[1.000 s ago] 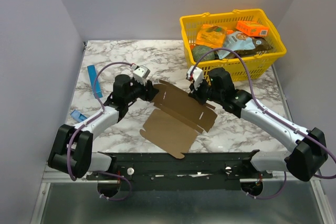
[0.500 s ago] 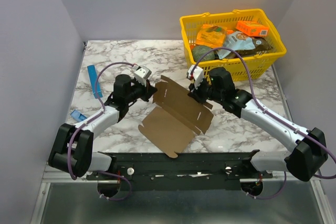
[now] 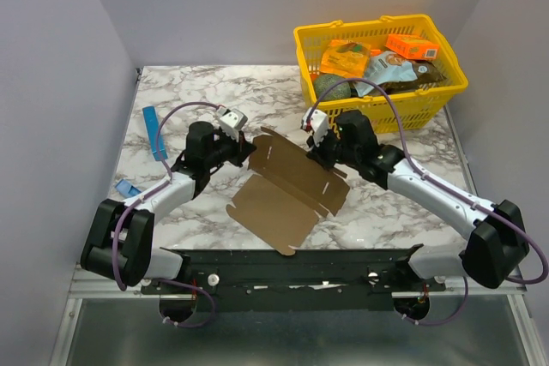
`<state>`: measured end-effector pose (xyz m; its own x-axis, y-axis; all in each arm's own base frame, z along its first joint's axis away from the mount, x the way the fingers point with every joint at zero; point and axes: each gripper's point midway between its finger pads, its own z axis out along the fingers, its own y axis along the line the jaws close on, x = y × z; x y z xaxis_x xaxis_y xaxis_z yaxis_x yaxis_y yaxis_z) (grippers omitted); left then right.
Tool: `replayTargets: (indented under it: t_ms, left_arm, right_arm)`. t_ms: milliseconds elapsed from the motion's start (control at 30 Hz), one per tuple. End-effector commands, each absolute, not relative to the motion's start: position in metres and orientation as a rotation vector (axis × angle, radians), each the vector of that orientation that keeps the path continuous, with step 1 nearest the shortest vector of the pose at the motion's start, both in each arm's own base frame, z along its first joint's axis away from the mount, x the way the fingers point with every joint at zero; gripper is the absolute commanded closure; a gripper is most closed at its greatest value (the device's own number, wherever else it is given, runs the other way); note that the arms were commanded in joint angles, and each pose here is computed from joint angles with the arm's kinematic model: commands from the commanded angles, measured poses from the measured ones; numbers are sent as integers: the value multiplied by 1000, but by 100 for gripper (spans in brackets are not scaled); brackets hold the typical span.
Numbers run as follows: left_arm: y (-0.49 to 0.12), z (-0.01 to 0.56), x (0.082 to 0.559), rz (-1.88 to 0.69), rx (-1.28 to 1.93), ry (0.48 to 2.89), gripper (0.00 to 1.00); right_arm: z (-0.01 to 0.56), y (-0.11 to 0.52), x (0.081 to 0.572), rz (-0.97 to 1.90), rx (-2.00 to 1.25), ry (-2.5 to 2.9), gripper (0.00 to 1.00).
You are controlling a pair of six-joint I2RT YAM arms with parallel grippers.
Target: Fold the paper box
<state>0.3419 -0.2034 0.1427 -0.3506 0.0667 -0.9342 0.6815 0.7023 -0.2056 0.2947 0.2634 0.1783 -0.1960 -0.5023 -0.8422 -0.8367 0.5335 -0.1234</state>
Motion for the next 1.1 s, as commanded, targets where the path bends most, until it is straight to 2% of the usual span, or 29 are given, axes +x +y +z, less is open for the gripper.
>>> replayTargets:
  t_ms: [0, 100, 167, 200, 267, 433, 600, 1067]
  left_arm:
    - [-200, 162, 357, -688, 475, 1810, 71]
    - [-183, 162, 364, -611, 336, 1846, 24]
    - [-174, 165, 365, -575, 271, 1824, 14]
    - [-167, 164, 358, -567, 228, 1818, 5]
    - [-162, 166, 353, -561, 198, 1788, 1]
    - [-160, 140, 322, -659, 116, 1803, 2]
    - [-167, 110, 307, -727, 122, 1878, 11]
    - [-192, 93, 340, -833, 111, 1881, 37]
  right_arm:
    - [179, 260, 300, 423, -1085, 1845, 99]
    - [183, 253, 306, 361, -1039, 1816, 99]
    - [188, 247, 307, 323, -1005, 1797, 99]
    - [190, 246, 307, 314, -1000, 1790, 99]
    - [190, 243, 309, 297, -989, 1793, 99]
    - [183, 246, 310, 299, -997, 1813, 99]
    - [182, 249, 307, 330, -1004, 1814, 99]
    - [177, 256, 302, 381, -1029, 1819, 99]
